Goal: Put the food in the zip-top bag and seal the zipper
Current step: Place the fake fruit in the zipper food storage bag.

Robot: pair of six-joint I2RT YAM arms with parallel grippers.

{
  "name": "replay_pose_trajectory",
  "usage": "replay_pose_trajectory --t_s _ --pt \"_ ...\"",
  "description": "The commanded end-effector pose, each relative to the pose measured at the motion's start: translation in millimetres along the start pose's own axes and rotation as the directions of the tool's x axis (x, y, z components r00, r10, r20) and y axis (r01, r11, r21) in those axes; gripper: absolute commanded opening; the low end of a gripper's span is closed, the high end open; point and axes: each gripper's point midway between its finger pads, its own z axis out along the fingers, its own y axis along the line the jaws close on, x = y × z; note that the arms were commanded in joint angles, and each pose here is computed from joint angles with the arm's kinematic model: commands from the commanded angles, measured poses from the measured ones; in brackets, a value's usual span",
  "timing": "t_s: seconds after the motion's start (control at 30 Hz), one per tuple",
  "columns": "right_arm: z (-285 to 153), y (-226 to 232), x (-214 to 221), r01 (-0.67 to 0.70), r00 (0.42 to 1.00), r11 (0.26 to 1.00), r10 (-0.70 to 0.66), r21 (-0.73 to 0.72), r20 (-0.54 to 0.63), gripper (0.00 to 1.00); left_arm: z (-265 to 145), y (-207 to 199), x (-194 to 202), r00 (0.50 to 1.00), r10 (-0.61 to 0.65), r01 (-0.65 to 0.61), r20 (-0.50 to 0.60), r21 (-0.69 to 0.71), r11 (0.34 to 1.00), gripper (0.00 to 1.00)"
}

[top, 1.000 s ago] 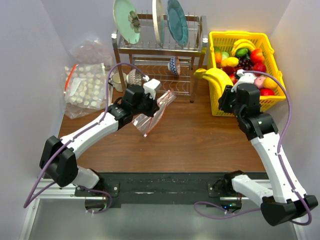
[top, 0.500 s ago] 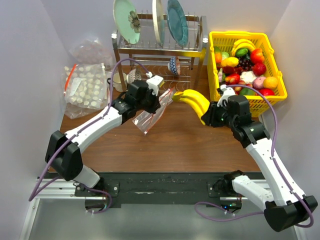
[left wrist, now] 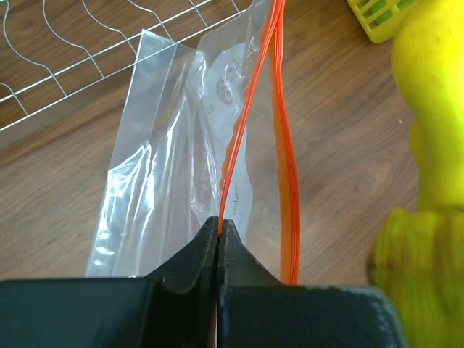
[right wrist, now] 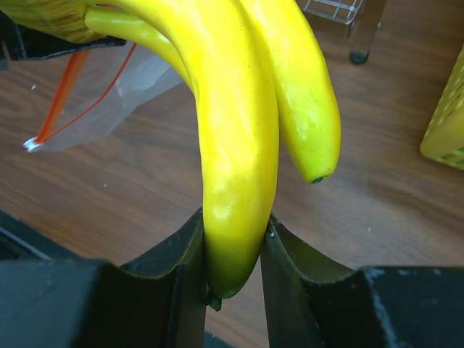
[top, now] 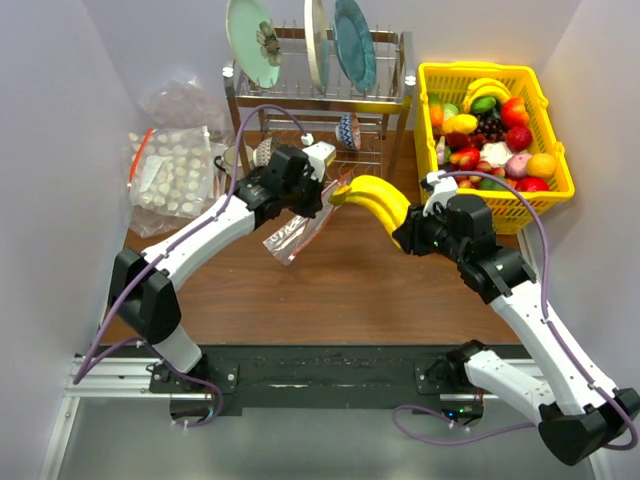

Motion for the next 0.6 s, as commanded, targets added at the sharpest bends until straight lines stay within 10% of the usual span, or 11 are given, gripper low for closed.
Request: replay_pose_trajectory --t_s 0.0,0.57 --pt "2 -3 -33 0.081 0.983 0.996 -0.086 0.038 0.160 0.21 -16 -1 -11 0.999 0.028 -0.028 -0.018 0.003 1.000 0.00" --pt "4 25 -46 0.330 0.912 0.919 -0.370 0.217 0.179 0.15 -36 21 -3 0.998 0.050 -0.054 -0.040 -0.086 0.995 0.00"
